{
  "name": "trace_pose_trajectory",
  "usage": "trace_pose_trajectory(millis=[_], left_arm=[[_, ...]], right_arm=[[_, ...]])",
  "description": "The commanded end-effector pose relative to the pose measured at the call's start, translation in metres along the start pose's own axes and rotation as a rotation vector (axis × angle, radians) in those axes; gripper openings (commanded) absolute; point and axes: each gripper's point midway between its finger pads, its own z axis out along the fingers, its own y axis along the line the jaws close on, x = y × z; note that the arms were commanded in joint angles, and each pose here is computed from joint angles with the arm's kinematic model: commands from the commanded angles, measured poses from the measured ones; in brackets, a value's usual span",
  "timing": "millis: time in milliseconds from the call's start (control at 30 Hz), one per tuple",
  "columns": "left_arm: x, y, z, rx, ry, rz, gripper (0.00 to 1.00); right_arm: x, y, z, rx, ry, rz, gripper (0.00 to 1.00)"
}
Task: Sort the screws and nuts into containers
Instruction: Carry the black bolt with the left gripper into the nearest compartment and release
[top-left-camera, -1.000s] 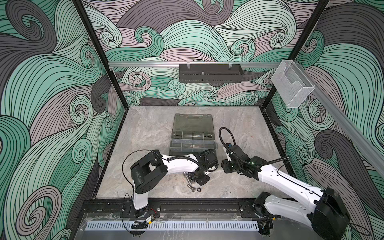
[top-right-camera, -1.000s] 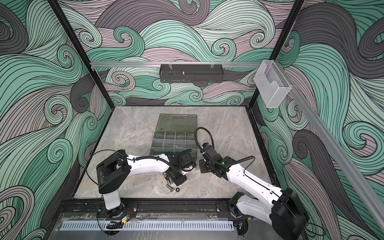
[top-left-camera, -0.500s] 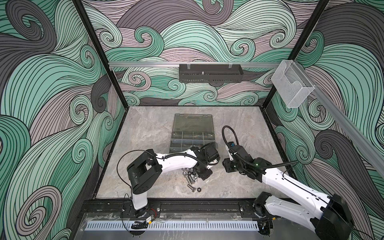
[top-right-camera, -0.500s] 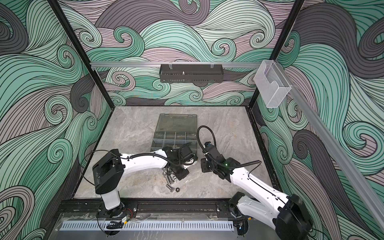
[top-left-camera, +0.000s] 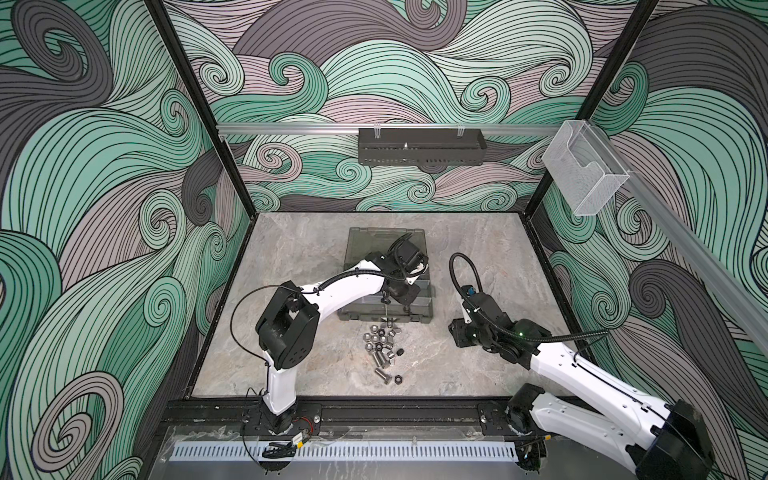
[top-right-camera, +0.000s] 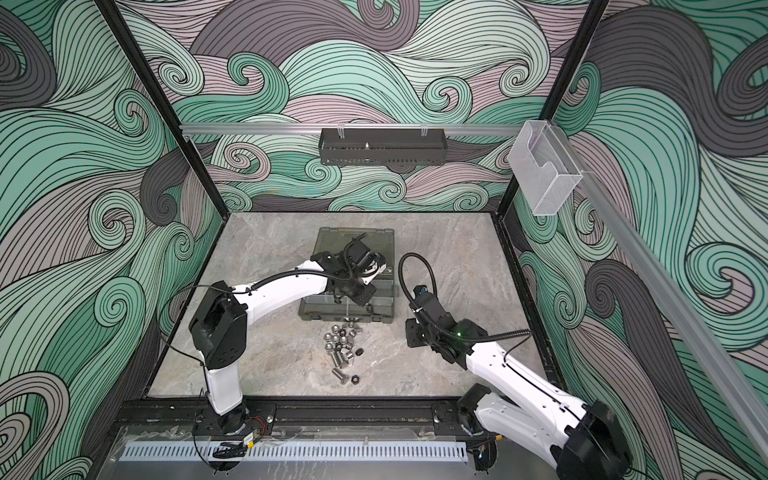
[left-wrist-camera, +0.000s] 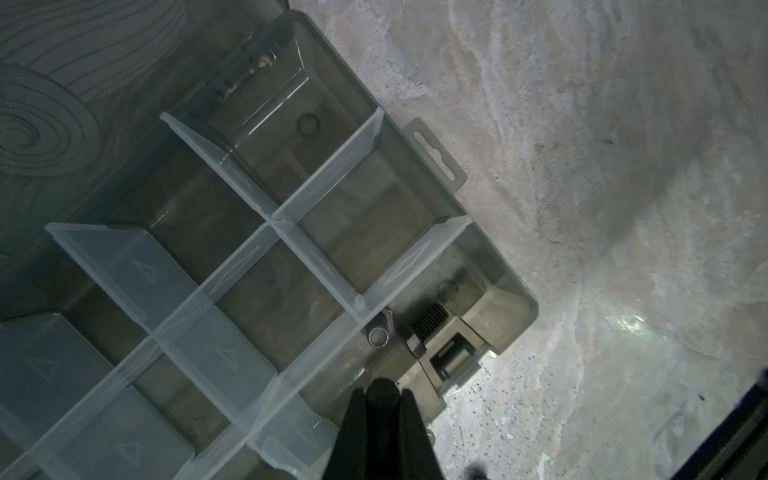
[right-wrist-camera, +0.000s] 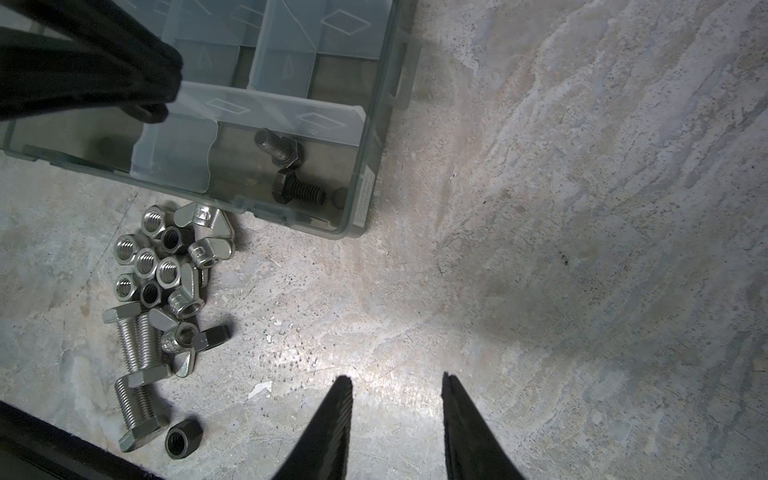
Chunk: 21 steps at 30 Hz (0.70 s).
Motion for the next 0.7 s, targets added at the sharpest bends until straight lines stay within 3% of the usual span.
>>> trace_pose_trajectory(millis=[0, 167, 400, 667], left_arm=[[0.001, -0.001, 0.004, 0.010, 0.025, 0.011, 0.04], [0.005, 0.004, 0.008, 0.009, 0.033, -0.005, 0.06], [0.008, 0.004, 0.005, 0.016, 0.027, -0.022, 0.25], [0.012, 0.008, -0.010, 0.019, -0.010, -0.045, 0.29]], right_arm=[[0.009, -0.007, -0.001, 0.019, 0.013, 0.027, 0.38], [0.014, -0.010, 0.000, 0.022, 0.022, 0.033, 0.38], [0.013, -0.009, 0.000, 0.025, 0.025, 0.035, 0.39], [0.014, -0.010, 0.000, 0.027, 0.026, 0.034, 0.39]])
